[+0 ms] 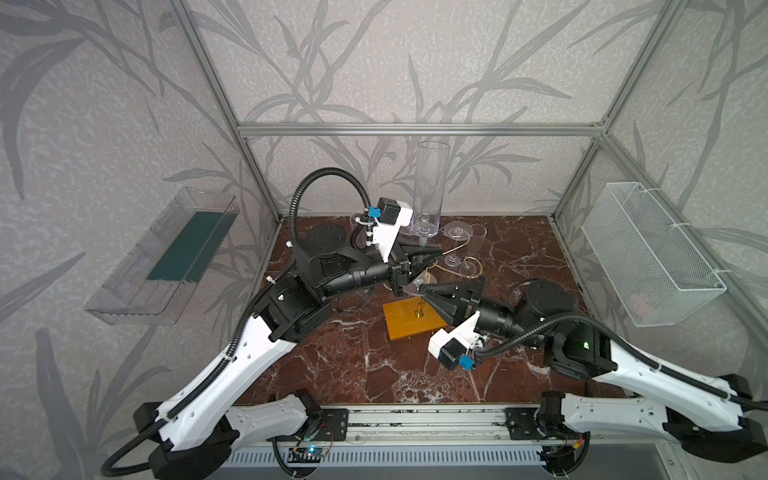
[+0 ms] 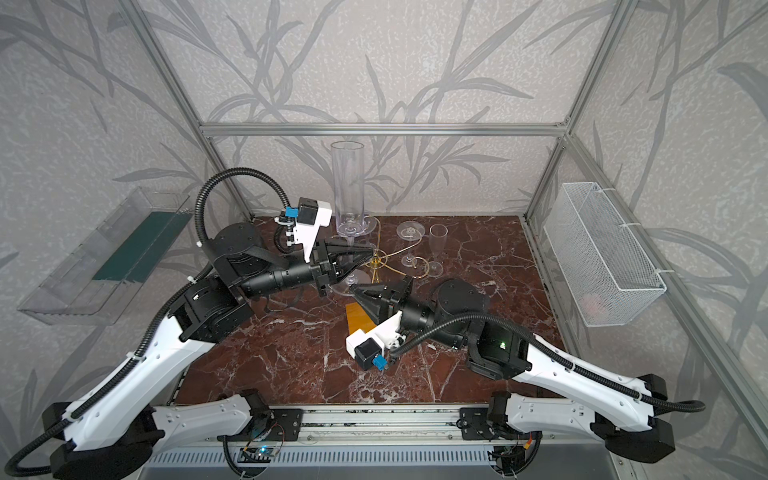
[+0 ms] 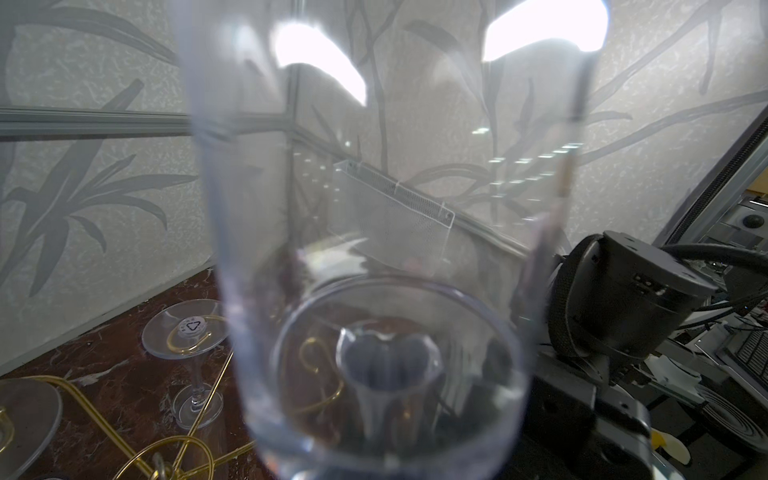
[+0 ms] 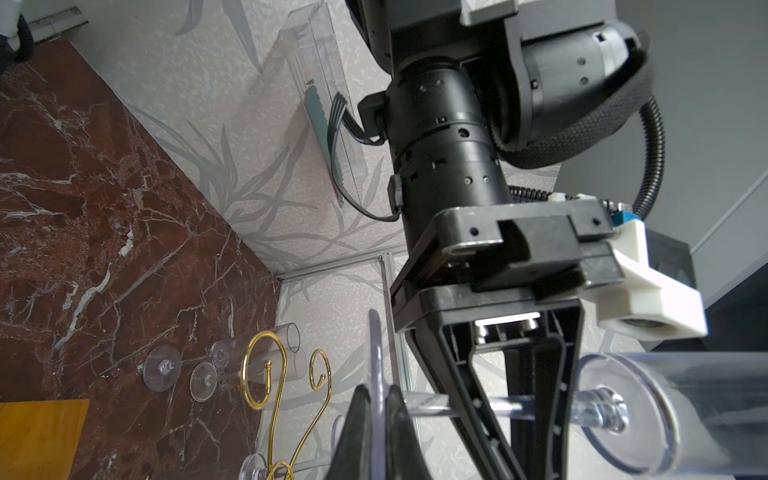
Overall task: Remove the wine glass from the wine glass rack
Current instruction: 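Open the right gripper and draw it back from the glass foot, then grasp the upright glass bowl from above with the right gripper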
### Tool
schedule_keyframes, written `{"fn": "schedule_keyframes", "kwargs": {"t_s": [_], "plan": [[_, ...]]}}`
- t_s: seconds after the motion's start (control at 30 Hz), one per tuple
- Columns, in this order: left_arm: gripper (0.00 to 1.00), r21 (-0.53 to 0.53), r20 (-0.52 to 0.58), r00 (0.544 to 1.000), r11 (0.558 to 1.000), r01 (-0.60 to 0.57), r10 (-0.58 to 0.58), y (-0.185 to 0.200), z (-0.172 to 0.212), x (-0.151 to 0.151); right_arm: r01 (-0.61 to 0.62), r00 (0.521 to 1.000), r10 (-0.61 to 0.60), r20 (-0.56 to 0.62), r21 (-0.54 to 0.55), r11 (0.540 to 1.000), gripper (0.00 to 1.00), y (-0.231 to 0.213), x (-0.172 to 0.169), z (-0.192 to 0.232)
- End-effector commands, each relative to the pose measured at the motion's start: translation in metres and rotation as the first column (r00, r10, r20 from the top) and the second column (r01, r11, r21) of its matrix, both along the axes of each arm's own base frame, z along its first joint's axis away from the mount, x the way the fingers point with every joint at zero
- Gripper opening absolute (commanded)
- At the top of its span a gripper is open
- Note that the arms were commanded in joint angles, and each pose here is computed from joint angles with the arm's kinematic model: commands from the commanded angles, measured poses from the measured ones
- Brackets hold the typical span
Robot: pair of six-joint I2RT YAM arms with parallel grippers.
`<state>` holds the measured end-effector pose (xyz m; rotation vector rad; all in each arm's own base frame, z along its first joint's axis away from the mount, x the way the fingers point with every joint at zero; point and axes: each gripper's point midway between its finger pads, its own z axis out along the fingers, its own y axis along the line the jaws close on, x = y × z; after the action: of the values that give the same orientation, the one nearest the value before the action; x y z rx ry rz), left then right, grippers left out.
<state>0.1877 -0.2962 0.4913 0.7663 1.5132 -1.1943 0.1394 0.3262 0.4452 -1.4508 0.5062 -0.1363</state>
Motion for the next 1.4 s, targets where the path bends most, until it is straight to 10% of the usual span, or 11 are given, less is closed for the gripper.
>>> {"fn": "schedule_keyframes", "kwargs": {"t_s": [0.0,0.07,0.17,0.27,0.47,0.87,1.07,1.37], "plan": [[0.00,-0.020,0.009,1.000,1.000,0.016,-0.016,0.001,0.003,-0.005,0.014,0.998,-0.016,0.056,0.032,0.999,0.00,-0.001,0.000,0.011],[0.00,-0.021,0.013,1.000,1.000,0.010,-0.009,0.001,0.003,-0.004,0.015,0.998,-0.017,0.054,0.032,0.999,0.02,-0.001,0.000,0.010],[0.00,-0.026,0.027,0.999,0.999,-0.019,0.019,0.006,0.004,-0.002,0.008,1.000,-0.008,0.003,0.065,0.998,0.59,-0.004,-0.002,0.012],[0.00,-0.018,0.044,0.996,0.997,-0.073,0.073,0.013,0.001,0.002,-0.035,0.988,0.058,-0.140,0.164,0.986,0.70,-0.014,-0.013,0.027],[0.00,0.039,0.128,0.974,0.981,-0.191,0.185,0.033,-0.008,0.010,0.011,0.907,0.185,-0.379,0.460,0.888,0.73,-0.049,-0.020,0.097],[0.00,0.078,0.357,0.880,0.929,-0.362,0.313,0.061,-0.017,0.020,0.199,0.576,0.497,-0.649,0.702,0.684,0.78,-0.073,0.022,0.181],[0.00,0.080,0.407,0.853,0.917,-0.390,0.327,0.065,-0.016,0.021,0.152,0.410,0.585,-0.700,0.685,0.713,0.78,-0.046,0.036,0.184],[0.00,0.113,0.402,0.861,0.916,-0.385,0.312,0.058,-0.025,0.027,0.054,0.285,0.607,-0.741,0.645,0.762,0.78,-0.006,0.039,0.177]]}}
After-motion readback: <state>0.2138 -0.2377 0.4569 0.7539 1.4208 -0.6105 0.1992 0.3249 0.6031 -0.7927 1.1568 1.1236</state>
